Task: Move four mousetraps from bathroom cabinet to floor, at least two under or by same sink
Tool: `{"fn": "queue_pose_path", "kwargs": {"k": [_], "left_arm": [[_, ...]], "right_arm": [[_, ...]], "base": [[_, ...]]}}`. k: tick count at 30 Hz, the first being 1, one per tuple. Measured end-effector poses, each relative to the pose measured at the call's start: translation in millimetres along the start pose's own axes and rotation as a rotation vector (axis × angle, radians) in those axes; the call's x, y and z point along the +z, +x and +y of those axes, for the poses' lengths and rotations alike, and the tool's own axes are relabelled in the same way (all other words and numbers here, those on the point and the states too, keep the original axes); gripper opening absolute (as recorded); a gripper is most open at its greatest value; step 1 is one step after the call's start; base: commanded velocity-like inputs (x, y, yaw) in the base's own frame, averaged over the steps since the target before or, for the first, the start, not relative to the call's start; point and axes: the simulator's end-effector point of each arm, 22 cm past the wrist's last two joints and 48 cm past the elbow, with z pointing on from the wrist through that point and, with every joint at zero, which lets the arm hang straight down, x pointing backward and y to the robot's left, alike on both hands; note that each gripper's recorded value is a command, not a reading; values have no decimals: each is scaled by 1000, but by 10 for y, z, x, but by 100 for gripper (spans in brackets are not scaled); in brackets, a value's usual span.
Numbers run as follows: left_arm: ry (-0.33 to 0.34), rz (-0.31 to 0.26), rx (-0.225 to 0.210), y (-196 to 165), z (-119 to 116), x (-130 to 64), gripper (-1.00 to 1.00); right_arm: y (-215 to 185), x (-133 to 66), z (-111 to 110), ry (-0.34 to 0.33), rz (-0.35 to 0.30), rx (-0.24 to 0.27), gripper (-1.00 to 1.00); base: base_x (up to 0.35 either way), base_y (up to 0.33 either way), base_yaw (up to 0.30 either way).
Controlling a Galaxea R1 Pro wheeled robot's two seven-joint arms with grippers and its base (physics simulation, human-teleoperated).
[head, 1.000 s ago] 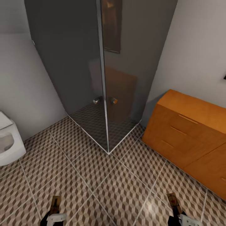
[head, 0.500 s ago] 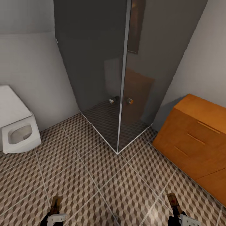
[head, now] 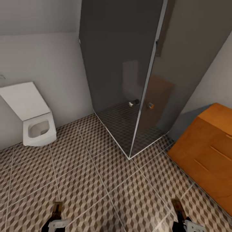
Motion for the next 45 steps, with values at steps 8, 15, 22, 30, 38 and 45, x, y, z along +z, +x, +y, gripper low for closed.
{"fn": "queue_pose_path", "kwargs": {"k": [8,15,22,30,38,45], "left_arm": [[0,0,0,-1,-1,0,-100],[0,0,0,-1,3,1,-100],[0,0,0,-1,-1,0,-100],[0,0,0,-1,0,0,-100],[0,0,0,-1,-1,0,-100],[1,0,0,-2,-2,1,-100]], "right_arm": [[0,0,0,0,0,0,-100],[1,-1,-2,0,0,0,-100],[4,-2,-4,1,1,-1,-100],[4,-2,-4,1,1,-1,-100],[5,-2,-5,1,1,-1,-100],[6,-3,-7,1,1,-1,-100]], "base": [[0,0,277],[0,0,277],[0,0,277],[0,0,277],[0,0,277],[0,0,277]]}}
